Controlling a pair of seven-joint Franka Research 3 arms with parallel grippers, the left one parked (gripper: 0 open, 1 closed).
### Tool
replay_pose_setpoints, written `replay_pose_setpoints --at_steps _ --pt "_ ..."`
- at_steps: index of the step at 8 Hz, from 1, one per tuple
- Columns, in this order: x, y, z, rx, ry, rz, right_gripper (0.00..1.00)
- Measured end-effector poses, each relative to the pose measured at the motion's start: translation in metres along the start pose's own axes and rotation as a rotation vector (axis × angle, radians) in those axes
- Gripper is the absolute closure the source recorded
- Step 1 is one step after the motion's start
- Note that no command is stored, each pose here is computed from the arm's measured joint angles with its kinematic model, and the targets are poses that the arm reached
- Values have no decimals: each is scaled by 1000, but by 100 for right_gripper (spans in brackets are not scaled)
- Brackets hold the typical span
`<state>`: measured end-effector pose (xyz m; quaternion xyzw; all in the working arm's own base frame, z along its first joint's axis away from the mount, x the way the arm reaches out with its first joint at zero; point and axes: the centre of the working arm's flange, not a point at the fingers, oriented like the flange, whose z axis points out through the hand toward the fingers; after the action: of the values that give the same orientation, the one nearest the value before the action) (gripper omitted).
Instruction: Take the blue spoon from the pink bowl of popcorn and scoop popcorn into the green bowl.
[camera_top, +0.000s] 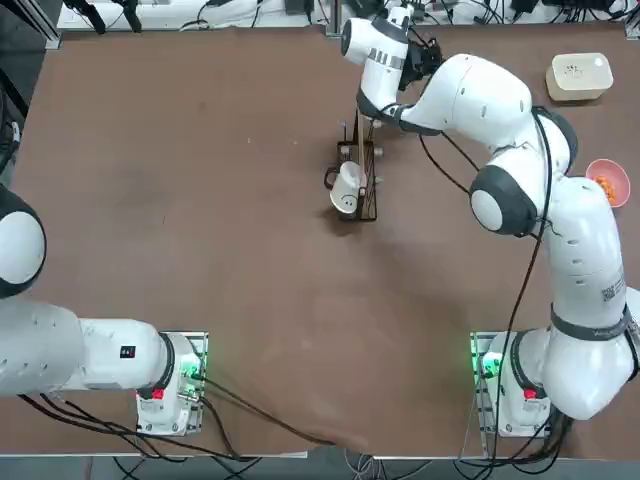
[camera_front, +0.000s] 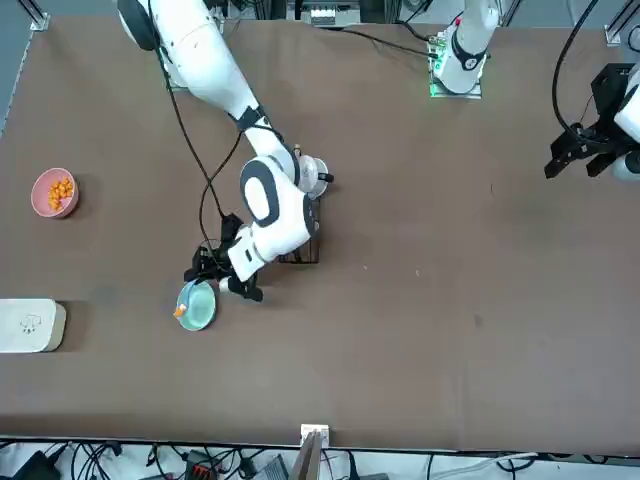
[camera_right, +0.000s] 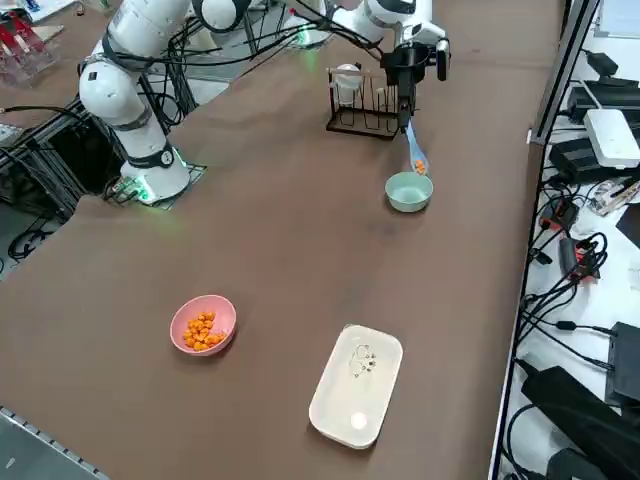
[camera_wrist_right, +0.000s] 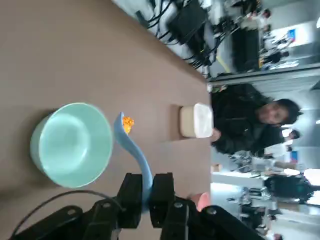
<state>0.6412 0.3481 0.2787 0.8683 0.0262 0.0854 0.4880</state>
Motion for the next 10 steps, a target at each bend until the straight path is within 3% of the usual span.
replay_pose_setpoints --at_steps 4,6,7,9,10 --pt "7 12 9 243 -169 30 89" --pt "21 48 10 401 -234 36 89" --pt "26 69 11 445 -249 47 89" --pt "27 92 22 431 -296 58 89" --pt "22 106 42 368 -378 56 89"
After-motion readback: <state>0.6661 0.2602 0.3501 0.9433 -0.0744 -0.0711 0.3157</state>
